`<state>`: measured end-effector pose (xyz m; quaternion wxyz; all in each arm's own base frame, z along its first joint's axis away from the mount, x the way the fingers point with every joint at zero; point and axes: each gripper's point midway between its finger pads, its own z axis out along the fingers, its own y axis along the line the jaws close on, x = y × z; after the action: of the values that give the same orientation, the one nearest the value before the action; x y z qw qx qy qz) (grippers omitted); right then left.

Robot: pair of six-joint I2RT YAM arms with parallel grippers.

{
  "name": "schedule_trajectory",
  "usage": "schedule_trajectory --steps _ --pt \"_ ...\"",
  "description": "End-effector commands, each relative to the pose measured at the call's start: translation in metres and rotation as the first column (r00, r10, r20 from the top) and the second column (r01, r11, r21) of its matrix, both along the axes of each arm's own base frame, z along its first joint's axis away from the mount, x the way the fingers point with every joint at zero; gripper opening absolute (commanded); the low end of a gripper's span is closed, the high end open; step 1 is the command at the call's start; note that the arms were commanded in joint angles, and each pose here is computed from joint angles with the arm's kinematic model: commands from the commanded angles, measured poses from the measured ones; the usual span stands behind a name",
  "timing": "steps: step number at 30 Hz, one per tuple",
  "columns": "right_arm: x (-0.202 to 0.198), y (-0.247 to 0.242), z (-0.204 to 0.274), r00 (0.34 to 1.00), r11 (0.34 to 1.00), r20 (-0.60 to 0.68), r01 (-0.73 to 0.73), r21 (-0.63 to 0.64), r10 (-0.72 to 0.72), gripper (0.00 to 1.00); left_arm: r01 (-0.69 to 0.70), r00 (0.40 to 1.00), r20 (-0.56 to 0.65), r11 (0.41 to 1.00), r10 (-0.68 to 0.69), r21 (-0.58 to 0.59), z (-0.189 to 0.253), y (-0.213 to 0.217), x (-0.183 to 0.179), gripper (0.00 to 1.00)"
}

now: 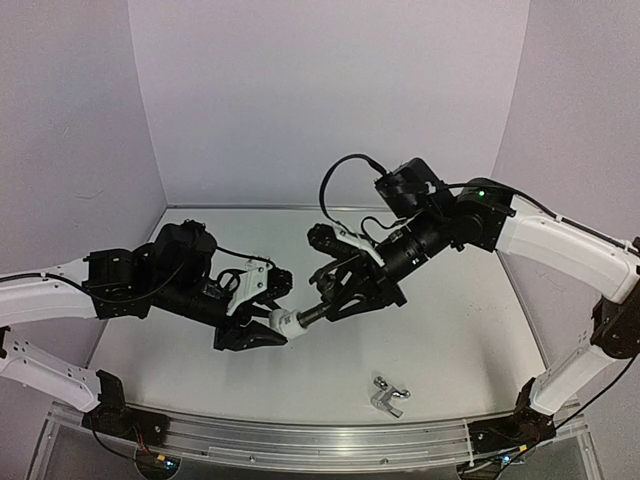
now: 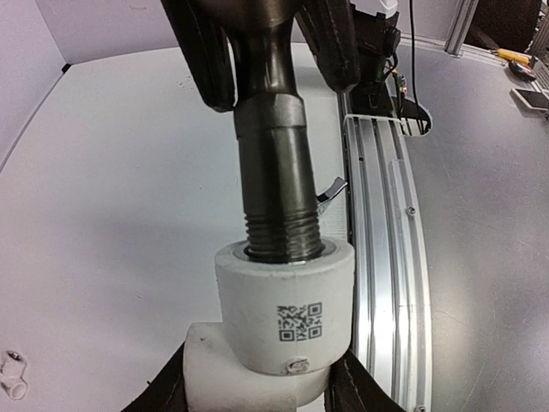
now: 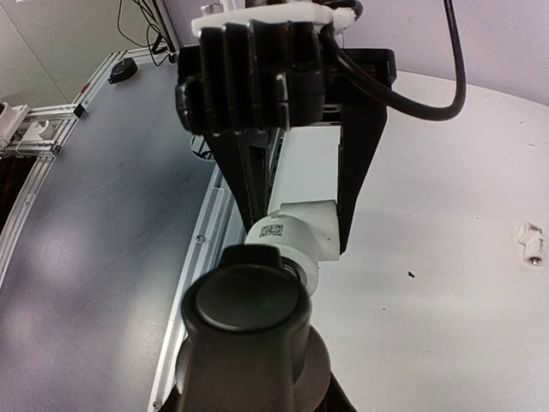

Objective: Install the water faucets

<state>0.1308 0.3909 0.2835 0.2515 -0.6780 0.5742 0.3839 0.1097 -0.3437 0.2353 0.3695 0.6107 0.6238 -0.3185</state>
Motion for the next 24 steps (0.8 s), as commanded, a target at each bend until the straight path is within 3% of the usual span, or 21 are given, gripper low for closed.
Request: schedule_trajectory --steps 1,12,24 --pt "0.000 0.008 0.000 0.996 1.000 -0.083 0.017 0.013 -0.016 0.00 -0.033 0.991 0.121 0.990 0.050 -0.137 0.048 -0.007 0.014 0.00" --pt "0.017 0.014 -0.011 0.974 0.993 -0.198 0.105 -0.047 -0.112 0.00 -0.085 0.970 0.223 0.993 0.101 -0.080 0.036 -0.010 0.024 0.00" --pt "0.036 0.018 -0.017 0.926 0.981 -0.323 0.190 -0.044 -0.194 0.00 -0.202 0.909 0.349 0.974 0.226 -0.106 0.045 -0.008 0.045 0.00"
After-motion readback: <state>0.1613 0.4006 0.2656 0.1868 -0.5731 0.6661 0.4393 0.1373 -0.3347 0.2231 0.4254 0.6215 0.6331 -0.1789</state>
